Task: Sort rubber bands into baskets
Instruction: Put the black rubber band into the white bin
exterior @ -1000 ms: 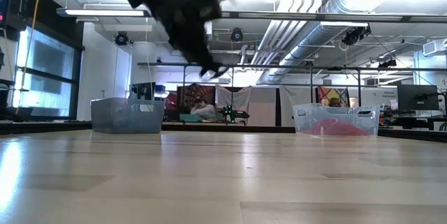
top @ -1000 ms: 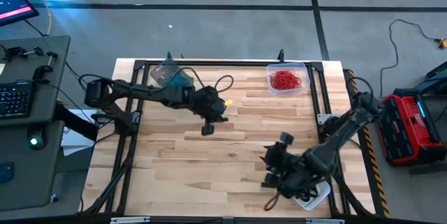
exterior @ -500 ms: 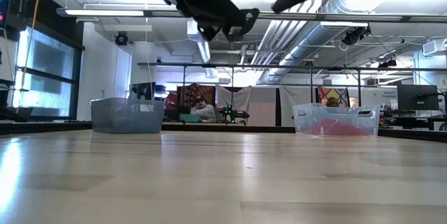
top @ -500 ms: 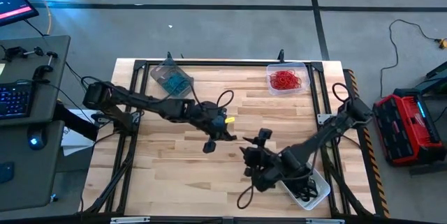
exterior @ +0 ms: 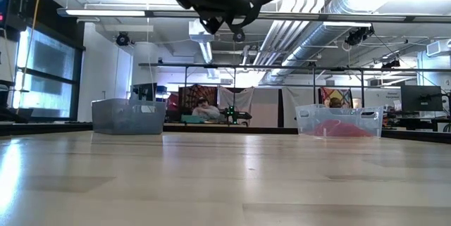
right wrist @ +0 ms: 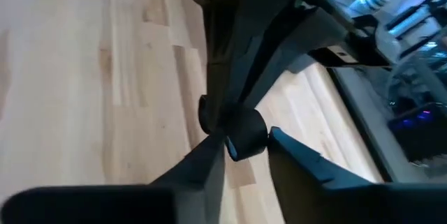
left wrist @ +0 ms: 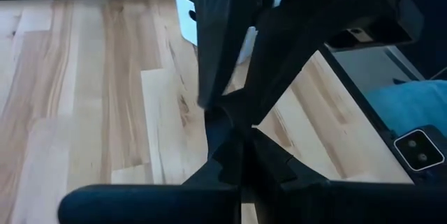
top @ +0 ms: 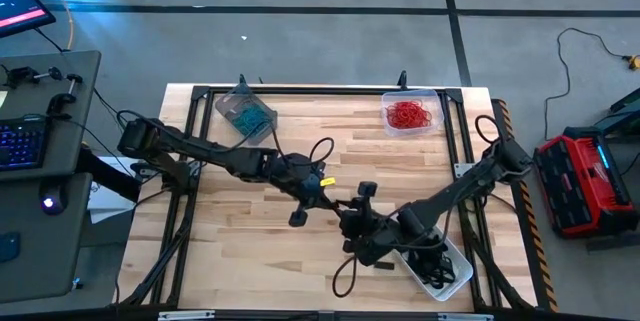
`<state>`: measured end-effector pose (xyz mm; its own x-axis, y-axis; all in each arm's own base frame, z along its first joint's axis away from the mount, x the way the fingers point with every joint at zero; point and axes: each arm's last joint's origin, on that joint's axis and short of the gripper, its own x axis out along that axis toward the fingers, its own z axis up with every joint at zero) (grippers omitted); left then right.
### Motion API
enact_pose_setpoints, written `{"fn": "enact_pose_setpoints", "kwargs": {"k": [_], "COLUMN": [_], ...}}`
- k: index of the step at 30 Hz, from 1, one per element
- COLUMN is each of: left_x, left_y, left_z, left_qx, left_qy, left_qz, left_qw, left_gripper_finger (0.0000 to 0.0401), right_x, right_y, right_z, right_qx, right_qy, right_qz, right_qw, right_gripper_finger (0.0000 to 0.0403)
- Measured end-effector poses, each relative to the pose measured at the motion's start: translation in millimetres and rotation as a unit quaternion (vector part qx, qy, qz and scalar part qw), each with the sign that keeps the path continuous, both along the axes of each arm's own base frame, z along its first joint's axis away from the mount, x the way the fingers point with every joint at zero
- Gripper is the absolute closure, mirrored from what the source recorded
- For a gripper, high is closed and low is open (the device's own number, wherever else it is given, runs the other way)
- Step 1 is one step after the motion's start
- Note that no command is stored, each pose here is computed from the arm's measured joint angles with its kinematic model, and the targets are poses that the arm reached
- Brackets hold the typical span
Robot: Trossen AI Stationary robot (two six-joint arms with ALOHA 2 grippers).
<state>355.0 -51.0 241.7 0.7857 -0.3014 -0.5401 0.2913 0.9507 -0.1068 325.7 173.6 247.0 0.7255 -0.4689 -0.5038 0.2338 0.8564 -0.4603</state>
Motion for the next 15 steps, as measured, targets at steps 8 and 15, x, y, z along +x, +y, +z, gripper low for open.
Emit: {"fn": "enact_pose_setpoints", "kwargs": {"k": [8, 15], "left_x": [-0.1, 0.9], "left_y": [0.1, 1.7], "left_z": [-0.5, 0.1], "left_qx": [0.003, 0.043], "left_qy": [0.0, -0.014], "left_qz": [-0.001, 0.015], "left_qw": [1.0, 0.999], "left_gripper_finger": [0.0398, 0.0353], "right_x": [5.0, -1.6], "right_y": [-5.1, 2.6], "right_z": [-0.2, 9.2], "right_qx": [0.01, 0.013], "right_qy": [0.017, 0.029], "right_qz": [0.021, 0.018], "right_qw": [1.0, 0.999], "right_gripper_finger": [0.0396, 0.04]}}
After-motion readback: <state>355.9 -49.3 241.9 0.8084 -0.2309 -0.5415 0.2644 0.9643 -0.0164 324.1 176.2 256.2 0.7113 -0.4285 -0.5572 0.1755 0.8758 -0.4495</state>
